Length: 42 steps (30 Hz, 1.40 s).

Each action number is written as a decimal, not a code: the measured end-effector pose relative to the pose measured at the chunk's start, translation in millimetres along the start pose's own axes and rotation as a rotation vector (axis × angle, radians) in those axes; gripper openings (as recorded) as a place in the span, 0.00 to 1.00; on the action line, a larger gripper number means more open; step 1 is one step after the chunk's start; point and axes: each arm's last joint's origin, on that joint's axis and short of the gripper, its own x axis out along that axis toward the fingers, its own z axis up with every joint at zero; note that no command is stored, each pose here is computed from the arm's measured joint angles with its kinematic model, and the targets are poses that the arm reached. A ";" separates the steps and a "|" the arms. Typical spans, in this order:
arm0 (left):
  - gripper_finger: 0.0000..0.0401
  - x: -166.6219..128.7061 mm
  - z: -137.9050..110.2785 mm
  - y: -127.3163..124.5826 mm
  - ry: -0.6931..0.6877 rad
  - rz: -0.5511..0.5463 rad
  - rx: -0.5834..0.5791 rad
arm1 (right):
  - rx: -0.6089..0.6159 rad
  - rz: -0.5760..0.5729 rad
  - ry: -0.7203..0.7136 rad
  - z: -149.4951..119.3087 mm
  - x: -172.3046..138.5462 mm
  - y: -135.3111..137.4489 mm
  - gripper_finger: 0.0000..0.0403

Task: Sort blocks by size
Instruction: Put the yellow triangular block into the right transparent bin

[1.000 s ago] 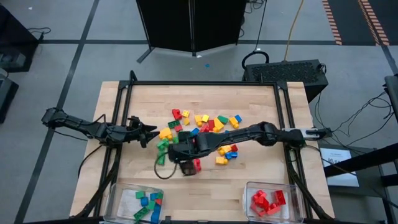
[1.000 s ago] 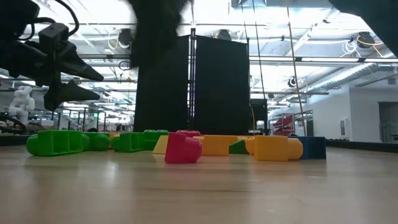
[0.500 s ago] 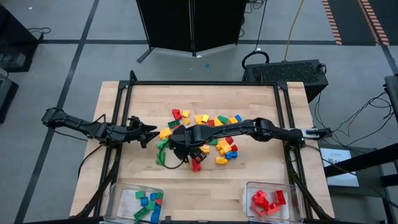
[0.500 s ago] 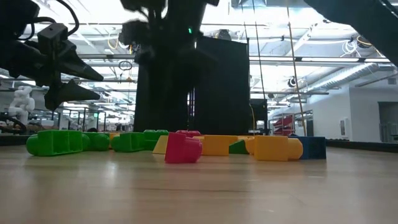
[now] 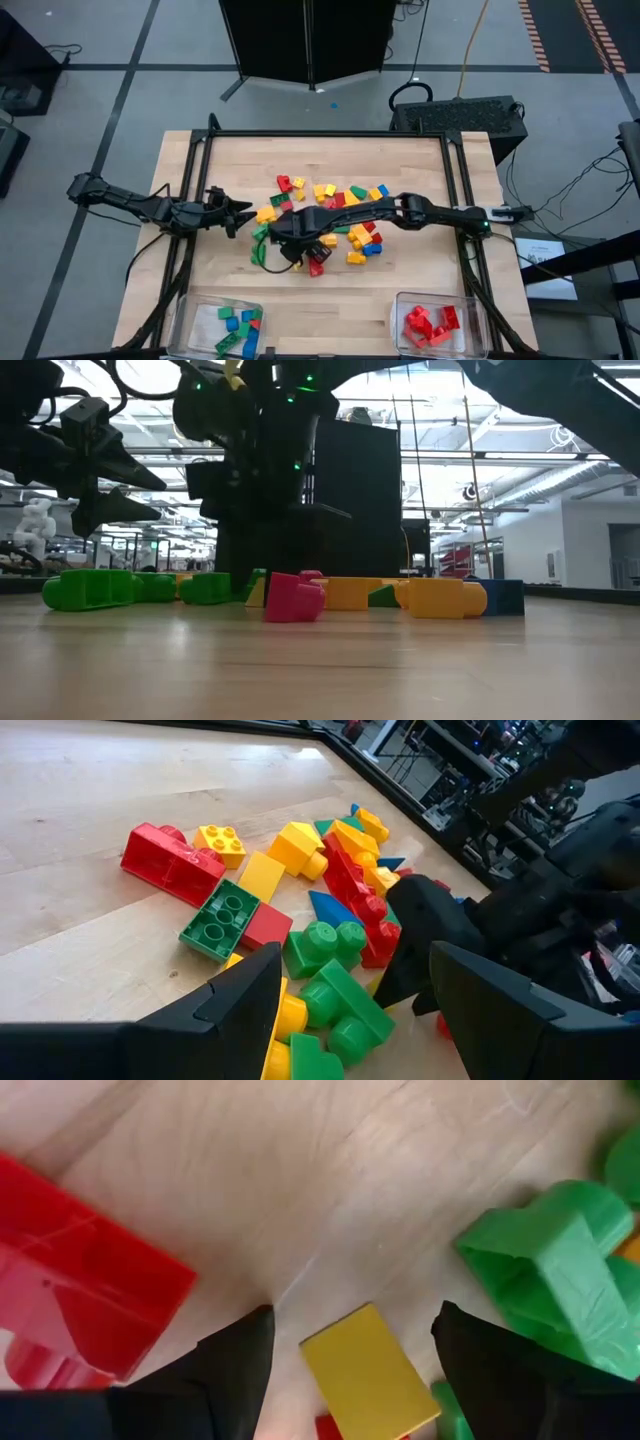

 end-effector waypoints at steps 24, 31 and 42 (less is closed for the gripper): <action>0.64 0.0 0.0 0.0 0.000 0.000 0.017 | -0.036 0.039 0.067 -26.9 6.9 -19.0 0.31; 0.64 0.0 0.0 0.0 0.000 0.000 0.018 | 0.002 0.038 0.086 -22.8 7.1 -12.7 0.02; 0.64 0.0 0.0 0.0 0.000 0.000 0.018 | 0.032 0.027 0.111 -20.6 2.9 -8.6 0.33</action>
